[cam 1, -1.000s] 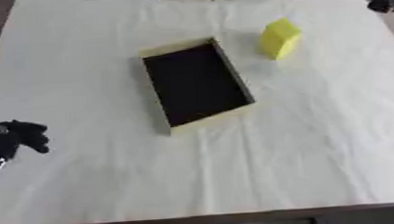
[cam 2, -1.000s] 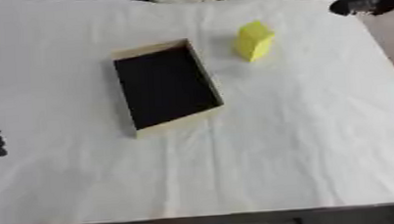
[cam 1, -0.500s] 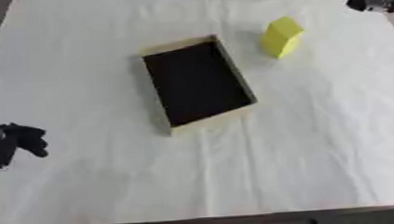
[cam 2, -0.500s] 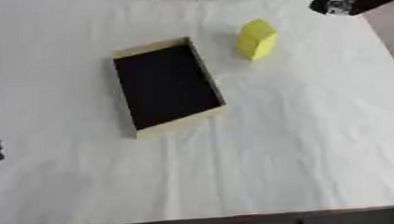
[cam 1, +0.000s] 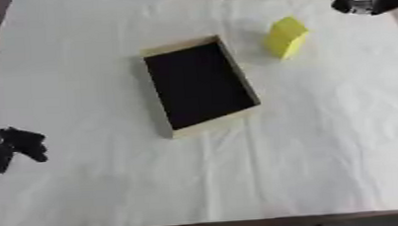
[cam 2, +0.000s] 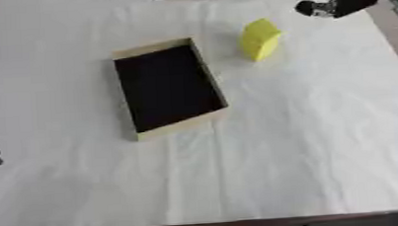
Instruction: Pick up objects on the table and place them in the box.
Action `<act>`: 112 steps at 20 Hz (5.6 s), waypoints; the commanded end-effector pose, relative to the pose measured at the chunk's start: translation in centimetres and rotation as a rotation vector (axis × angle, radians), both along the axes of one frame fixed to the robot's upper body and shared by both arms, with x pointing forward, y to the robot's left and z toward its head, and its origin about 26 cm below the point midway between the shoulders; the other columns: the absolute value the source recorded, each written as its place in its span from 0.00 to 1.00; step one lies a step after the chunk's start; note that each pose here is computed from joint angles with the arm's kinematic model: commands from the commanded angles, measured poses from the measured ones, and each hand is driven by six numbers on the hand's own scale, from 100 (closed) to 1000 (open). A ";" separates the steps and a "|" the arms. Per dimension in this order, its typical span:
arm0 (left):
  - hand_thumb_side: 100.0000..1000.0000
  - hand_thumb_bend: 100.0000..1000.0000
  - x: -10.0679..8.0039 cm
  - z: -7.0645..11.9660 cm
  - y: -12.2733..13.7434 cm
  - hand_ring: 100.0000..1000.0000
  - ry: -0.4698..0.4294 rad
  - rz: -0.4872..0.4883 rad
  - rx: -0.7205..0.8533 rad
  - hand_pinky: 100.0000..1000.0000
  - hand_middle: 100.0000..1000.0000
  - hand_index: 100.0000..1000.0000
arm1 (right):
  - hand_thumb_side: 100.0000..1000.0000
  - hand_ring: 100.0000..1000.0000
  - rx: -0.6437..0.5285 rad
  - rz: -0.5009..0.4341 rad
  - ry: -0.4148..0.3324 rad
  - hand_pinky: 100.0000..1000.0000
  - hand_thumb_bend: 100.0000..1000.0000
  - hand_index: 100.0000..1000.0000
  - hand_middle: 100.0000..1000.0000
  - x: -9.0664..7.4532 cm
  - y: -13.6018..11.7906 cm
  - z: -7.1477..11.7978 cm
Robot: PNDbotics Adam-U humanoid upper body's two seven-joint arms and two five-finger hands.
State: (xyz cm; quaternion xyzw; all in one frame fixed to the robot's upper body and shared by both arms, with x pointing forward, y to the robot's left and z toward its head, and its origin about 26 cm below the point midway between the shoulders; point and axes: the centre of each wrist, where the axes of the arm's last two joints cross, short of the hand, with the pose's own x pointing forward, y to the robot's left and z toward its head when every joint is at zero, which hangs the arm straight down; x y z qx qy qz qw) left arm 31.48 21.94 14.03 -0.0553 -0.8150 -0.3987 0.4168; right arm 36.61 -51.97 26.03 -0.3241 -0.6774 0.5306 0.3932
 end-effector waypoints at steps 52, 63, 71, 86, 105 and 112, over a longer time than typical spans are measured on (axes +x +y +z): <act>0.94 0.12 0.1 1.7 -0.7 0.52 -0.063 -0.056 0.016 0.77 0.51 0.70 | 0.64 0.88 -0.136 0.000 0.115 0.83 0.41 0.95 0.91 0.8 0.6 -1.1; 0.95 0.12 0.1 1.7 -0.7 0.52 -0.069 -0.053 0.021 0.78 0.51 0.70 | 0.59 0.89 -0.139 -0.006 0.060 0.84 0.44 0.96 0.93 0.6 0.7 -0.5; 0.95 0.12 0.1 1.7 -0.7 0.52 -0.072 -0.053 0.023 0.78 0.51 0.71 | 0.58 0.89 -0.144 -0.019 0.034 0.84 0.44 0.96 0.93 0.6 0.6 -0.4; 0.96 0.12 0.1 1.9 -0.6 0.52 -0.083 -0.053 0.028 0.78 0.51 0.70 | 0.58 0.89 -0.137 -0.045 -0.005 0.84 0.41 0.96 0.93 0.1 0.0 0.1; 0.96 0.12 0.1 2.2 -0.7 0.52 -0.094 -0.057 0.032 0.78 0.51 0.70 | 0.56 0.88 -0.156 -0.091 -0.022 0.83 0.39 0.95 0.91 -0.4 -0.8 0.1; 0.96 0.12 0.1 2.2 -0.7 0.52 -0.096 -0.055 0.033 0.78 0.52 0.70 | 0.51 0.82 -0.159 -0.114 -0.036 0.78 0.36 0.92 0.88 -0.4 -0.9 -0.2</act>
